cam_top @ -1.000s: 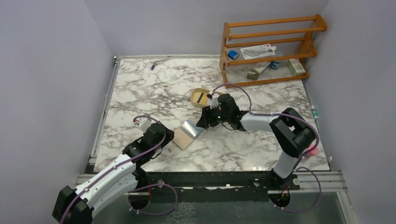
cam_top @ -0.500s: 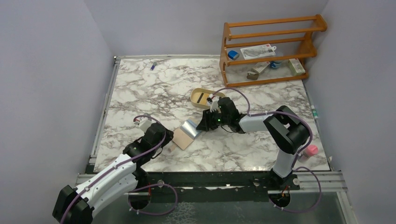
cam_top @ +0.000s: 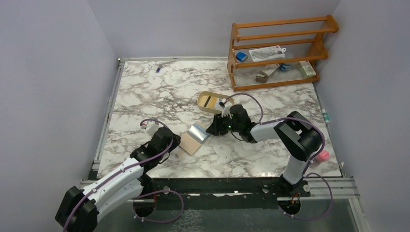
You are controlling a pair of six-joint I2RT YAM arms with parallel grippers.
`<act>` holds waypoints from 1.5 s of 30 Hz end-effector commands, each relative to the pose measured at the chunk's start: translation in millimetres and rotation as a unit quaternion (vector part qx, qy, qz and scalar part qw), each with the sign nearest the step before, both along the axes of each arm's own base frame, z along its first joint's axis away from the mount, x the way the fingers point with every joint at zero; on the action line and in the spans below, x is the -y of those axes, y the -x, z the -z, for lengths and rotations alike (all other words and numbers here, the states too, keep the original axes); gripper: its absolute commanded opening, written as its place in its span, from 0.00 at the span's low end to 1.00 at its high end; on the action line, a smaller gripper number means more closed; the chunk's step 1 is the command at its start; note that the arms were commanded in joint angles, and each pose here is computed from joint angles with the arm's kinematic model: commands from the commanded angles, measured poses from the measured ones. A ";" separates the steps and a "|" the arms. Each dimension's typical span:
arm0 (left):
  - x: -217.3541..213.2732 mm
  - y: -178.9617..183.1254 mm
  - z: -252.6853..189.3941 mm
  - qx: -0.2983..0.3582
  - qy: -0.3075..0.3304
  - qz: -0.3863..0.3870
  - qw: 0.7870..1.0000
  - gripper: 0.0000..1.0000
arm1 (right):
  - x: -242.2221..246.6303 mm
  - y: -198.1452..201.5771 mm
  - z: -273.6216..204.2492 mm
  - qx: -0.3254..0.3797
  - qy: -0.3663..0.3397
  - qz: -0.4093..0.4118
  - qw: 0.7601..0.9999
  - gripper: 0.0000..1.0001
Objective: Take the credit cards out of the card holder
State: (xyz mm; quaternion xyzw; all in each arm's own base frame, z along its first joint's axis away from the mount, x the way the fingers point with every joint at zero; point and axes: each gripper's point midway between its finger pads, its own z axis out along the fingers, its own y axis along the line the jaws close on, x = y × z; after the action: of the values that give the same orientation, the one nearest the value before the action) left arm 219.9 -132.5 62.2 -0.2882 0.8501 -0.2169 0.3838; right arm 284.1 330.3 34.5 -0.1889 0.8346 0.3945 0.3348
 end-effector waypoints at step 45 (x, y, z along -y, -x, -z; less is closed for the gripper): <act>2.6 -1.8 35.5 -0.013 0.015 0.003 1.000 0.27 | -12.2 23.7 42.0 -0.087 -0.039 -0.039 0.995 0.07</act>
State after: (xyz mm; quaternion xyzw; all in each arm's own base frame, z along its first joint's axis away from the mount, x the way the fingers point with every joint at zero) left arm 221.1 -133.6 31.2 -0.2877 0.8565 -0.2166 0.3697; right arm 279.2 351.9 23.2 -0.1729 0.8109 0.4697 0.3032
